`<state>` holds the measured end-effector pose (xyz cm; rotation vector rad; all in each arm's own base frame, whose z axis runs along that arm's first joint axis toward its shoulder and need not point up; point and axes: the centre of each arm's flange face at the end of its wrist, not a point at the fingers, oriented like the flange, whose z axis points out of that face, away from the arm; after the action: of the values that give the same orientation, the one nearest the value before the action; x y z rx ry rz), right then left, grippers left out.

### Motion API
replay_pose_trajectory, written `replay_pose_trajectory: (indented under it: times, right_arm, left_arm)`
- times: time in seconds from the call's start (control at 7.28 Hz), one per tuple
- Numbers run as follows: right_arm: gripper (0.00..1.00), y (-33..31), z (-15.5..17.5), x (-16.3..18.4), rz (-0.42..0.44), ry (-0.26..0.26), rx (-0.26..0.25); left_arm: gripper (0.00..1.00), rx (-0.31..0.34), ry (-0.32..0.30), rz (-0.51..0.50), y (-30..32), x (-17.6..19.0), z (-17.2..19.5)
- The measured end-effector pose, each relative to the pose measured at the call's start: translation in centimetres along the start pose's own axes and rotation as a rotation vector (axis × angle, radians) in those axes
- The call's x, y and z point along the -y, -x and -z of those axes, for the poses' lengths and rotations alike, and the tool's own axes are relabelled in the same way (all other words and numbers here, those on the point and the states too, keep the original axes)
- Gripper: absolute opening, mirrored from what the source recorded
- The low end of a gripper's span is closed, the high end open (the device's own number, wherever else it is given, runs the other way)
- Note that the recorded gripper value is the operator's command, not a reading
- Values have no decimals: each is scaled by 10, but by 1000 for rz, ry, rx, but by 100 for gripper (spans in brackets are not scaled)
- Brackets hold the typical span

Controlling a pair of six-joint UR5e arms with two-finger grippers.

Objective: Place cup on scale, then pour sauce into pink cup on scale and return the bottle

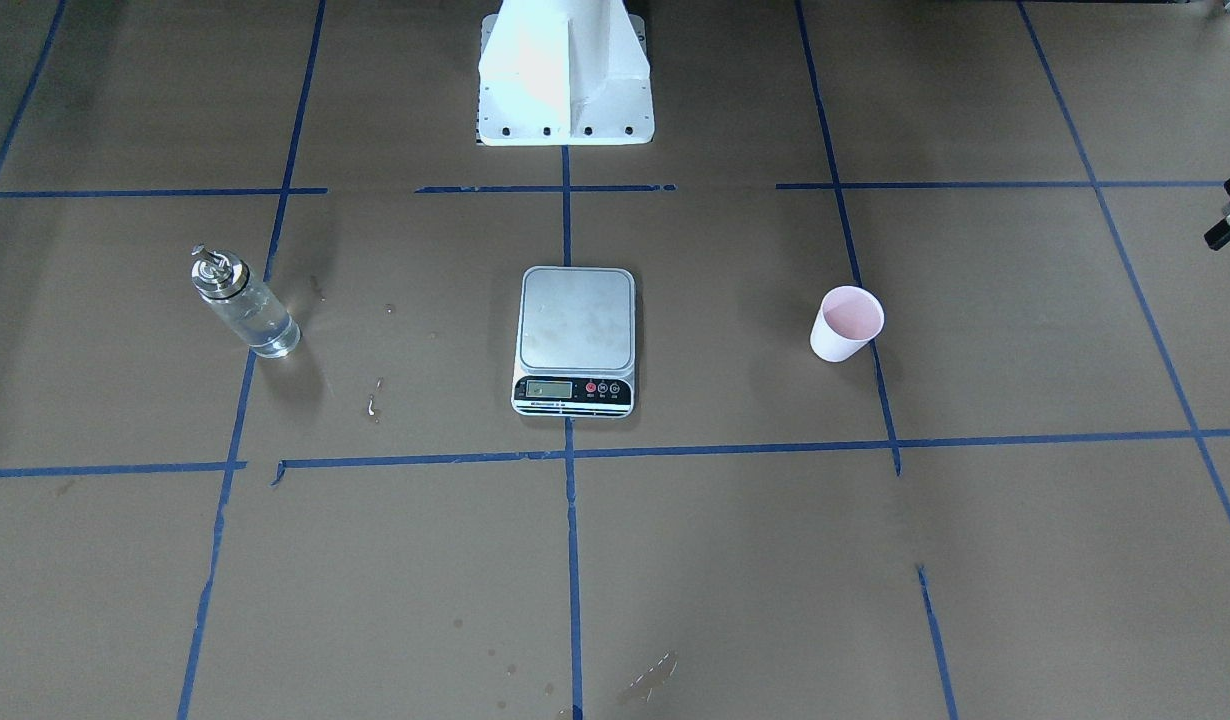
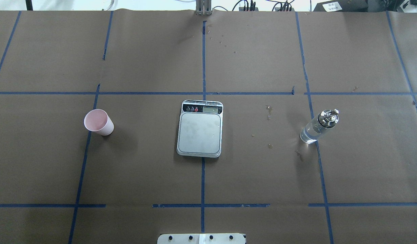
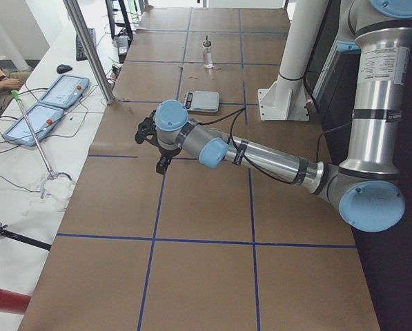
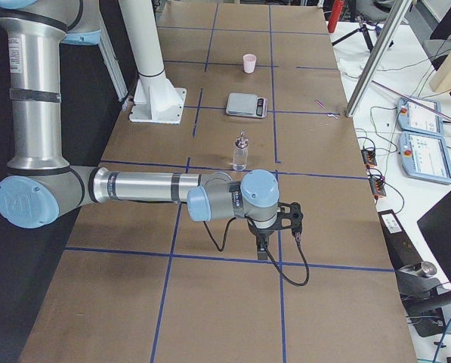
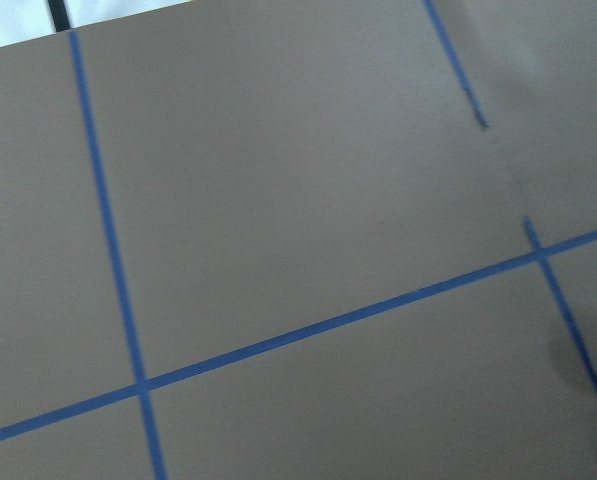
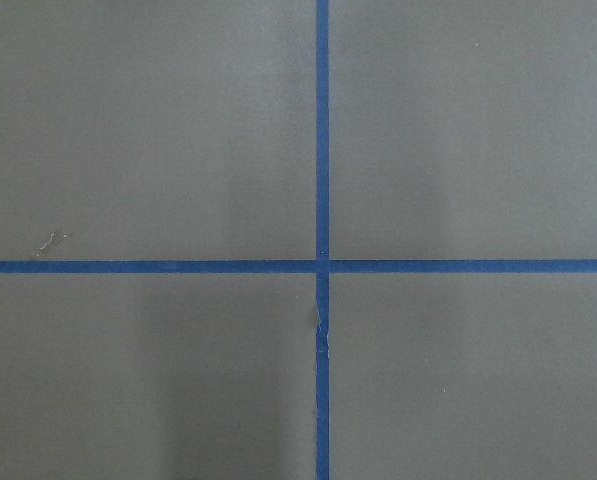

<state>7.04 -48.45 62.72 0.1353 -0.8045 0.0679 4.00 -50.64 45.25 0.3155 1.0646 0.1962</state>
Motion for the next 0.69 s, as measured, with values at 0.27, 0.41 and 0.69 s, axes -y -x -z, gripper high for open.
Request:
replay_pose_trajectory:
  times: [0.27,0.41,0.69]
  right_arm:
    - [100,-3,-4,-3,-8,7,-1]
    - [100,-3,-5,-3,-7,9,-3]
    - [100,0,-8,-3,-3,15,0]
  left_arm:
    - [100,-24,50,128,-76,20,-44]
    - [100,5,47,192,-104,24,-62]
    - [100,119,19,302,-152,12,-118]
